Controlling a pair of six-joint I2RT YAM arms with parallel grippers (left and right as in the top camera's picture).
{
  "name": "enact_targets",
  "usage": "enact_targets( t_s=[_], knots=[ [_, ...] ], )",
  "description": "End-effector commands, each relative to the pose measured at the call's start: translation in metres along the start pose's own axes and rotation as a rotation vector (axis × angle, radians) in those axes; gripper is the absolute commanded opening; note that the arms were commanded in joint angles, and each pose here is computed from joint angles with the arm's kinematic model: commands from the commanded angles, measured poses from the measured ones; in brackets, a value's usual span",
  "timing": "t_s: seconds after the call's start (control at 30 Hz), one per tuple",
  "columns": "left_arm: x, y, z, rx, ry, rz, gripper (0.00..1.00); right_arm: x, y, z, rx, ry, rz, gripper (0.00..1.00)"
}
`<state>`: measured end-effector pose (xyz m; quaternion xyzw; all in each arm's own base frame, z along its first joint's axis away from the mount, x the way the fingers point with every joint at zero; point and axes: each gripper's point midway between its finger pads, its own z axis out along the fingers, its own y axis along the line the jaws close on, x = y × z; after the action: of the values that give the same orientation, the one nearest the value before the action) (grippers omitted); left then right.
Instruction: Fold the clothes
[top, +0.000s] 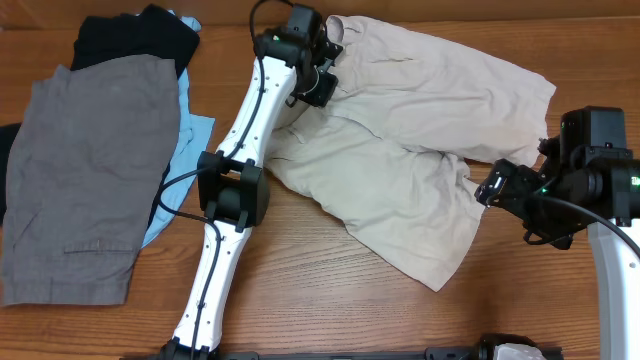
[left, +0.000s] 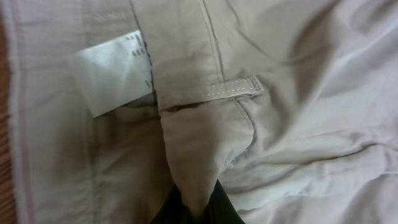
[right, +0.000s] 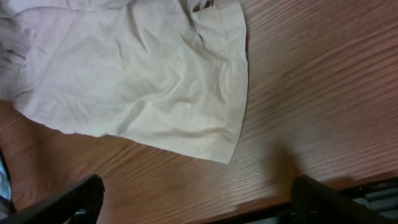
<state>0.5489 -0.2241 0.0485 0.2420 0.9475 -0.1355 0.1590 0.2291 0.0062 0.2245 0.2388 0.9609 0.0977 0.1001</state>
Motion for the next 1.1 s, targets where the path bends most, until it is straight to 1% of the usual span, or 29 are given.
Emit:
enact_targets(
  t_s=[0.0, 0.13, 0.37, 0.4, 0.43, 0.47, 0.53, 0.57, 0.7, 0.8, 0.87, 0.9, 1.07],
  knots=[
    [-0.024, 0.042, -0.064, -0.115, -0.123, -0.077, 0.04, -0.001, 0.005, -0.004, -0.033, -0.024, 0.002, 1.0],
    [-0.02, 0.059, -0.078, -0.163, -0.119, -0.08, 0.04, -0.002, 0.009, -0.004, -0.05, -0.025, 0.0, 1.0],
    [0.008, 0.105, -0.064, -0.383, -0.006, -0.127, 0.05, -0.006, 0.009, 0.006, -0.033, 0.013, 0.006, 1.0],
    [0.013, 0.111, -0.061, -0.409, 0.007, -0.155, 0.15, -0.007, 0.009, 0.01, -0.029, 0.022, 0.008, 1.0],
    [0.017, 0.114, -0.059, -0.422, 0.019, -0.174, 0.31, -0.009, 0.009, 0.013, -0.025, 0.032, 0.006, 1.0],
    [0.021, 0.117, -0.056, -0.424, 0.032, -0.186, 0.42, -0.011, 0.01, 0.017, -0.021, 0.042, 0.007, 1.0],
    [0.027, 0.117, -0.054, -0.421, 0.054, -0.2, 0.68, -0.016, 0.012, 0.025, -0.017, 0.057, 0.006, 1.0],
    [0.029, 0.117, -0.054, -0.42, 0.06, -0.203, 0.79, -0.019, 0.014, 0.03, -0.018, 0.065, -0.005, 1.0],
    [0.033, 0.114, -0.061, -0.424, 0.065, -0.268, 0.91, -0.028, 0.027, 0.054, -0.011, 0.098, -0.041, 1.0],
    [0.035, 0.109, -0.077, -0.425, 0.061, -0.335, 0.95, -0.038, 0.036, 0.079, 0.002, 0.117, -0.073, 1.0],
    [0.034, 0.104, -0.093, -0.42, 0.047, -0.355, 0.96, -0.044, 0.038, 0.095, 0.006, 0.116, -0.095, 1.0],
    [0.03, 0.101, -0.114, -0.423, 0.019, -0.363, 0.97, -0.048, 0.039, 0.112, 0.004, 0.114, -0.113, 1.0],
    [0.014, 0.091, -0.197, -0.44, -0.136, -0.364, 1.0, -0.044, 0.031, 0.164, -0.005, 0.129, -0.111, 1.0]
  ],
)
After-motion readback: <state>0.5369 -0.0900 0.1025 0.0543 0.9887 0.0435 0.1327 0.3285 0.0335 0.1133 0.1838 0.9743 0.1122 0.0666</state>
